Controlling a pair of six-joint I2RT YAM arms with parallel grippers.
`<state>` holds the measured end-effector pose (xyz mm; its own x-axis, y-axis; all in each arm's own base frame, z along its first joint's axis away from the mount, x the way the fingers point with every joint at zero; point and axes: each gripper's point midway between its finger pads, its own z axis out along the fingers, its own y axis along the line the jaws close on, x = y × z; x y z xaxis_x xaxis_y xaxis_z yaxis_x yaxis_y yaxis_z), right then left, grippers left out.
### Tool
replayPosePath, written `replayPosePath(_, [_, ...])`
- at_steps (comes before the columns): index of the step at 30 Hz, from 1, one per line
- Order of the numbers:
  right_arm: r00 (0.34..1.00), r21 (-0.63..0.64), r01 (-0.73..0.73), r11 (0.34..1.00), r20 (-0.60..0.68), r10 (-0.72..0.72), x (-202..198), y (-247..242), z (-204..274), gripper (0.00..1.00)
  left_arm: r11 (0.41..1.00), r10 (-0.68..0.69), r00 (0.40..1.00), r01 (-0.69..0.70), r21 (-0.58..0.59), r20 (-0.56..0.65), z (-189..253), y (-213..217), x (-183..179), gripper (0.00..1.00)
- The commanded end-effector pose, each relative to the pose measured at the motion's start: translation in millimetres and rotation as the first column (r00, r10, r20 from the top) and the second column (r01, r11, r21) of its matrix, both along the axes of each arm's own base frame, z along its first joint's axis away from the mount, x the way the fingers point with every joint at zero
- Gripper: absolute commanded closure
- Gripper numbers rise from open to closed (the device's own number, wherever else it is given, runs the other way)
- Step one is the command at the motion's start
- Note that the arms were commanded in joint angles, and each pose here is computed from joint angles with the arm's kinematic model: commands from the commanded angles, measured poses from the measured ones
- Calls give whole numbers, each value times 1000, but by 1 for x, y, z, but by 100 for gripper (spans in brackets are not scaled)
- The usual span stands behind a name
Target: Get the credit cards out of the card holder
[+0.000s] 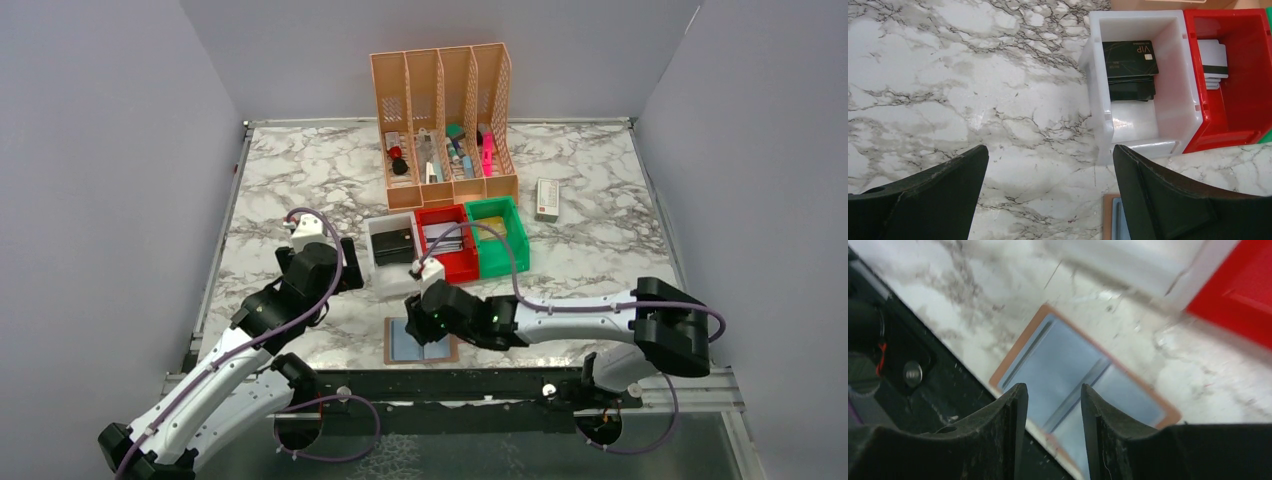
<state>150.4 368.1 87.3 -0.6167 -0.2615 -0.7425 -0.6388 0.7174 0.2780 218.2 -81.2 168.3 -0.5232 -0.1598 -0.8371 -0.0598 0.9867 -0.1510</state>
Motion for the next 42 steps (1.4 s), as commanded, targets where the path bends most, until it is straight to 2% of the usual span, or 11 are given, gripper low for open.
replayPosePath(1, [993,-42,119,992,-4,-120,-20,4,-6,50,1000,20,1000,-20,-6,8,1,3,2,1])
replayPosePath(5, [990,-90,142,986,34,-140,-29,9,-16,47,1000,23,1000,-23,-2,1,0,3,3,1])
replayPosePath(7, [987,-110,158,981,34,-155,-29,11,-22,37,1000,19,1000,-19,1,-4,-1,2,3,1])
replayPosePath(10, [988,-106,152,983,45,-148,-30,19,-22,34,1000,28,1000,-28,-2,-1,-1,4,3,1])
replayPosePath(13, [993,-106,116,988,28,-114,-34,30,-28,26,1000,29,1000,-29,-4,2,0,4,3,1])
replayPosePath(18, [995,-149,101,984,13,-100,-39,42,-42,23,999,33,999,-33,-9,8,1,6,2,1])
replayPosePath(24, [981,-269,196,943,60,-186,-35,19,-63,23,999,34,999,-34,-10,7,0,6,2,1])
replayPosePath(29, [982,-258,188,948,61,-178,-39,13,-62,23,999,32,999,-32,-10,5,0,5,3,1])
replayPosePath(33, [983,-233,182,955,32,-180,-43,11,-68,29,1000,27,1000,-27,-12,2,-1,4,2,1])
replayPosePath(38, [981,-246,190,951,18,-191,-45,6,-74,45,1000,22,1000,-22,-9,-5,-2,3,2,1])
replayPosePath(42, [981,-196,193,961,5,-196,-47,7,-66,55,1000,19,1000,-19,-11,-6,-2,2,2,1])
